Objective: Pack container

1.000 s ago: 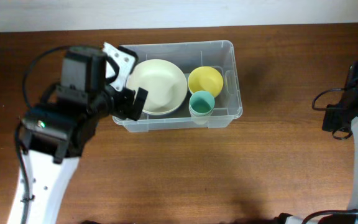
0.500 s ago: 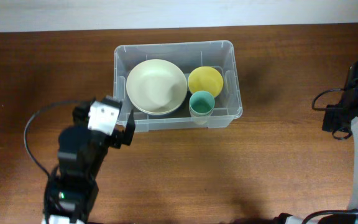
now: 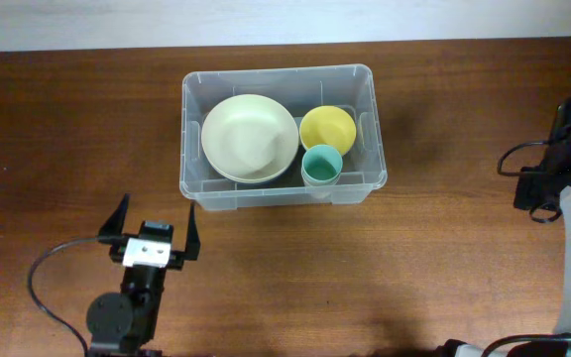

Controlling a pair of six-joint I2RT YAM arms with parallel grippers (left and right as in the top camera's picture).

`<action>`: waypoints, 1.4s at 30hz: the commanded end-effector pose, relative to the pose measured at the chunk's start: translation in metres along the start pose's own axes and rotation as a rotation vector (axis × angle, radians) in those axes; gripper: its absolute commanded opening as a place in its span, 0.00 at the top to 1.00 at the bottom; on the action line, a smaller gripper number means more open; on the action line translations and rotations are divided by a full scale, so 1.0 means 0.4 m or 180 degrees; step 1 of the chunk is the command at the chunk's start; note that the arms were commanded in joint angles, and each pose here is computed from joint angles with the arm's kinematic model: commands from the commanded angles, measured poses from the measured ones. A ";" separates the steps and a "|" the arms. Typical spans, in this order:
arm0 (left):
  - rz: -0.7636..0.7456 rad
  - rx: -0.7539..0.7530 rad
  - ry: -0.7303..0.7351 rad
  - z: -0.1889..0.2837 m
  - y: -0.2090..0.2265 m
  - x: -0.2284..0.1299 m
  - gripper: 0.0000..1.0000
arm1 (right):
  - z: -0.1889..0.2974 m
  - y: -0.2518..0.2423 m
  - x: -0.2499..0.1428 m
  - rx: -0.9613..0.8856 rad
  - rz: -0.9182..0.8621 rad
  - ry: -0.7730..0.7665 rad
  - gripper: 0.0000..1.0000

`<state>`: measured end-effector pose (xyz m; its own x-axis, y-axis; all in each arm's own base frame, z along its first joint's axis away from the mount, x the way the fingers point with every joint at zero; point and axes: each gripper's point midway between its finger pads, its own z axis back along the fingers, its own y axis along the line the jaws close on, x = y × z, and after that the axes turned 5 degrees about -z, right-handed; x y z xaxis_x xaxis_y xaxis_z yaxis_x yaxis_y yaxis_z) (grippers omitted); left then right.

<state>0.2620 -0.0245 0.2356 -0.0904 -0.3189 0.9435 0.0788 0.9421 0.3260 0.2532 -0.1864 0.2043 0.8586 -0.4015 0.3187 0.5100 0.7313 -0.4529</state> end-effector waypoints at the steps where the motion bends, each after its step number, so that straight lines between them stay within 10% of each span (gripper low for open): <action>1: -0.0047 0.0014 -0.0150 0.020 0.003 0.000 0.00 | -0.005 -0.001 0.000 -0.0009 -0.0022 0.0012 0.01; 42: -0.0005 -0.0151 0.0366 0.055 -0.047 -0.180 0.00 | -0.005 -0.001 0.000 -0.0009 -0.0022 0.0012 0.01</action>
<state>0.2455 -0.0161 0.1609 0.0281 -0.3222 0.9463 0.1181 0.9411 0.3169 0.2532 -0.1864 0.2043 0.8584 -0.4017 0.3188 0.5103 0.7311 -0.4528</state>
